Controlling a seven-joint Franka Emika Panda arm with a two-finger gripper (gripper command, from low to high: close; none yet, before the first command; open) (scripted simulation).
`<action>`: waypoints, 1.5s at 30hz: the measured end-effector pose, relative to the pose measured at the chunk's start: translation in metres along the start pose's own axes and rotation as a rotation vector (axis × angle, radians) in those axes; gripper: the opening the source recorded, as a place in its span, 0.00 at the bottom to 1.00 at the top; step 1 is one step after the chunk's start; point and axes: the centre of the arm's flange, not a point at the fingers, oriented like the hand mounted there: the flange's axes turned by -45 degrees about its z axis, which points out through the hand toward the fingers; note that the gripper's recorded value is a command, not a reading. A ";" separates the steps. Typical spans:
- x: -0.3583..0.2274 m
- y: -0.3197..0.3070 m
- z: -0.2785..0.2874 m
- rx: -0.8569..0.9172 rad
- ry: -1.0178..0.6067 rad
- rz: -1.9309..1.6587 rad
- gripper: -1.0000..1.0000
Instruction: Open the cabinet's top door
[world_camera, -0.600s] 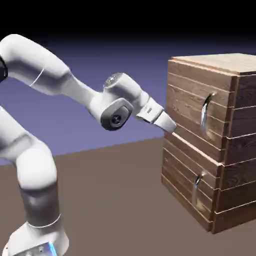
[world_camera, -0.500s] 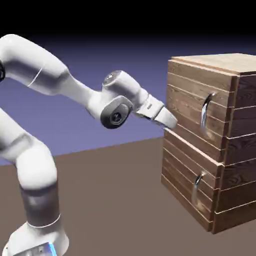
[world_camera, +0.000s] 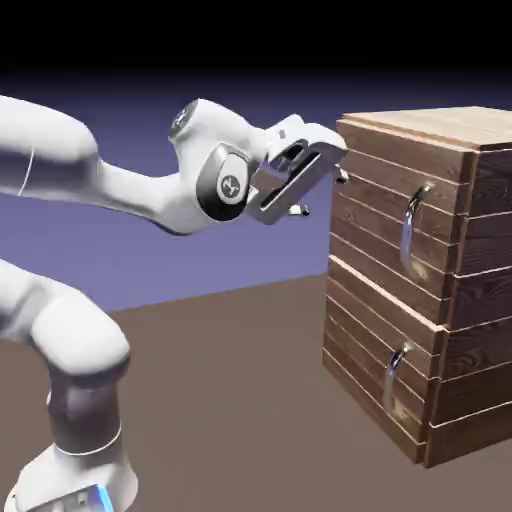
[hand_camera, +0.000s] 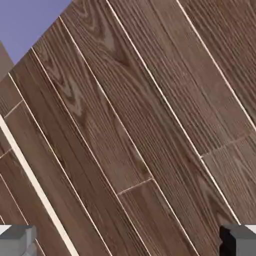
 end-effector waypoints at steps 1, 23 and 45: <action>-0.002 0.002 -0.004 -0.014 0.006 -0.056 0.50; -0.085 0.022 -0.019 -0.328 -0.068 -1.153 0.50; -0.137 -0.015 0.115 -0.469 -0.319 -1.912 0.50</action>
